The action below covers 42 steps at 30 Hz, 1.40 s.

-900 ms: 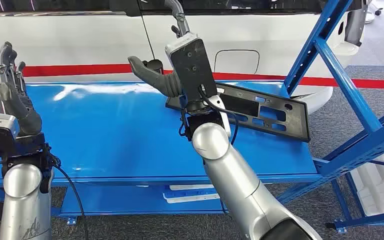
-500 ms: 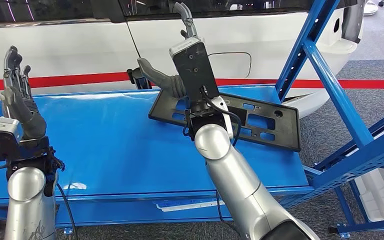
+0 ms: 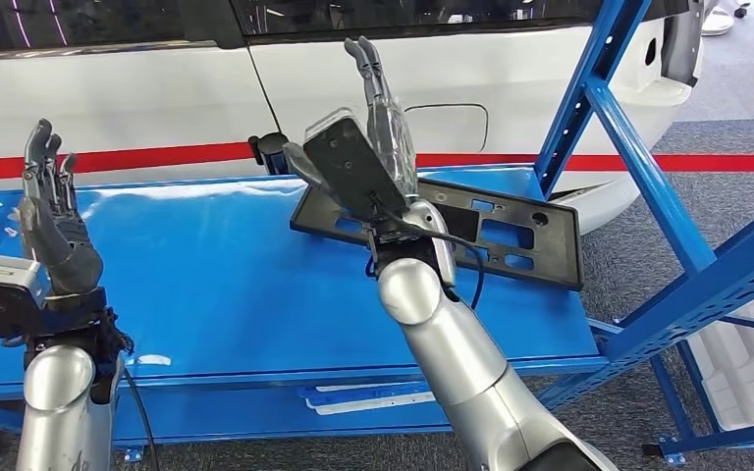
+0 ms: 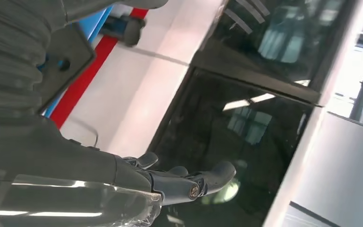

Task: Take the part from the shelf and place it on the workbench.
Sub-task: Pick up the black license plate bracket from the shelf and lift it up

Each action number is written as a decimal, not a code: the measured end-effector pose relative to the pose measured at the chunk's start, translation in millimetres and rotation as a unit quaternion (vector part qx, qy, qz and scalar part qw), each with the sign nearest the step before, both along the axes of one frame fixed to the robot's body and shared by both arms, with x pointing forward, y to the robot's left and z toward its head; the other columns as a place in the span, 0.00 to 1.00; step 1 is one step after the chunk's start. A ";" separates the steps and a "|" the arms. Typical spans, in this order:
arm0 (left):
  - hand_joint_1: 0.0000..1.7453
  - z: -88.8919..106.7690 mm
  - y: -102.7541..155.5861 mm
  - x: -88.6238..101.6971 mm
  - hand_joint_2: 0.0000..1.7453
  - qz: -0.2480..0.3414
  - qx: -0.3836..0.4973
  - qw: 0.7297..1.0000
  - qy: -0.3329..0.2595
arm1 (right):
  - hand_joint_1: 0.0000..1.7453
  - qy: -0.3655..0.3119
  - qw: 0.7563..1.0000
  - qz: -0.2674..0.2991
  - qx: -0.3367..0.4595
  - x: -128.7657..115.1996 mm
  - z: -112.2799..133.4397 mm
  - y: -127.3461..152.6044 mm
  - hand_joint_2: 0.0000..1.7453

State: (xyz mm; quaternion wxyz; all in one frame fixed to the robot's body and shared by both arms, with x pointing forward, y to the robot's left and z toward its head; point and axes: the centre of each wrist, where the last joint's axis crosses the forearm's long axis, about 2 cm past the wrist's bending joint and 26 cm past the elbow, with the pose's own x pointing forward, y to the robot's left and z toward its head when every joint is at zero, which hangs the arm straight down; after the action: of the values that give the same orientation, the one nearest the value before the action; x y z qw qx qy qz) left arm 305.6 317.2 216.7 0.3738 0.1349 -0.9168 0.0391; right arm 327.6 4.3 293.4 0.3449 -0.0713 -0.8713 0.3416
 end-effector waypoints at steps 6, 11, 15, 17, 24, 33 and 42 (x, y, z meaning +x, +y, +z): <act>0.00 16.0 6.6 -15.0 0.00 0.019 0.005 0.999 -0.032 | 0.00 -0.001 0.991 0.009 -0.130 -14.8 -15.6 12.2 1.00; 0.00 23.8 10.4 -23.0 0.00 0.030 0.008 0.998 -0.047 | 0.00 -0.005 0.988 0.023 -0.155 -24.7 -24.8 20.5 1.00; 0.00 30.4 13.6 -26.7 0.00 0.042 0.014 0.997 -0.068 | 0.00 -0.025 0.980 0.024 -0.197 -28.9 -26.0 25.1 1.00; 0.00 35.4 17.4 -29.6 0.00 0.052 0.023 0.995 -0.079 | 0.00 -0.037 0.972 0.028 -0.232 -33.7 -28.4 29.8 1.00; 0.00 46.8 24.5 -39.2 0.00 0.084 0.070 0.989 -0.101 | 0.00 -0.043 0.946 0.040 -0.319 -46.8 -61.2 40.1 1.00; 0.00 68.2 14.9 -45.3 0.00 0.092 0.087 0.985 -0.114 | 0.00 0.005 0.922 -0.004 -0.388 -34.5 -108.3 27.6 1.00; 0.00 65.6 14.2 -48.2 0.00 0.078 0.081 0.986 -0.119 | 0.00 0.004 0.903 -0.079 -0.422 -15.1 -134.3 7.0 1.00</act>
State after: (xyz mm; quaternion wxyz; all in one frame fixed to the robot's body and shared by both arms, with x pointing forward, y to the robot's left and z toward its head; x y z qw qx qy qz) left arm 257.4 331.4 282.3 0.2459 0.2304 -0.9415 0.0091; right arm 312.5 11.3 159.1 0.3117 -0.2780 -0.6355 0.6493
